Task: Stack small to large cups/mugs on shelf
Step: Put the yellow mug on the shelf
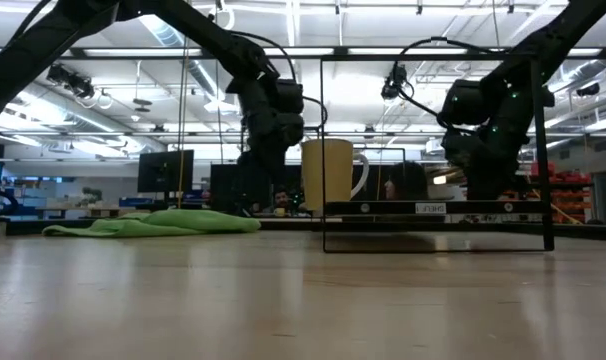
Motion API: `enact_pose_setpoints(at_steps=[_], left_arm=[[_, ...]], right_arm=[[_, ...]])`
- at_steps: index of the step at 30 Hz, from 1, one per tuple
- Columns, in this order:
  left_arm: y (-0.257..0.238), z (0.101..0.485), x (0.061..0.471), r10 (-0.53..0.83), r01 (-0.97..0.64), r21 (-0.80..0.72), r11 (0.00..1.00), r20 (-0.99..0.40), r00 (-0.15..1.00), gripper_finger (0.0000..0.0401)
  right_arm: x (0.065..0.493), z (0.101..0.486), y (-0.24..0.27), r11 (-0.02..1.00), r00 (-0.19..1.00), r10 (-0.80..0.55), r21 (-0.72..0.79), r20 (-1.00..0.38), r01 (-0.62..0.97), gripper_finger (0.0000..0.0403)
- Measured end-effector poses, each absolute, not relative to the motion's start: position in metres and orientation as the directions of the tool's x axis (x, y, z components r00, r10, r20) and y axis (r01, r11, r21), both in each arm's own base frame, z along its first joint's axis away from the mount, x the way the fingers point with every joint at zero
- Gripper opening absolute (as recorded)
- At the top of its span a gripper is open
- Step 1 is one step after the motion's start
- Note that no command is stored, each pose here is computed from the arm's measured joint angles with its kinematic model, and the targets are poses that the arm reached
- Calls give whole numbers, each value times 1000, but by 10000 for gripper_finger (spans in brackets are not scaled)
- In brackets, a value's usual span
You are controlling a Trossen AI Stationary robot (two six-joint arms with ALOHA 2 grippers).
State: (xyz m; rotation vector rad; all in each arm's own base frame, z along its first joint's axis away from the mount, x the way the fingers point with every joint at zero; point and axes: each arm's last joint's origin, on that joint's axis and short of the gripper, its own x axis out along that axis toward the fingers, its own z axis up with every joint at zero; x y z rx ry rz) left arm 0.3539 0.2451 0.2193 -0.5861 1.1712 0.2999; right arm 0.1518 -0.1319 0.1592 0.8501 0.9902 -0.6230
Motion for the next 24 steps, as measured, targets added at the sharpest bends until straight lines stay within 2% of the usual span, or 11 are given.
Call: enact_pose_setpoints(at_steps=[3, 9, 13, 24], left_arm=[[243, 221, 360, -74, -487, -288, 825, -908, 413, 53], [242, 221, 362, -75, -478, -296, 827, -901, 427, 48], [242, 222, 365, -66, -483, -301, 822, -893, 444, 47], [236, 224, 374, -62, -456, -309, 835, -875, 480, 41]], right_arm=[[154, 160, -134, 538, 441, -78, 335, -894, 773, 0], [163, 153, -129, 557, 440, -27, 352, -898, 753, 0], [175, 152, -124, 582, 483, -28, 379, -875, 719, 0], [181, 151, -119, 601, 482, -21, 374, -876, 706, 0]])
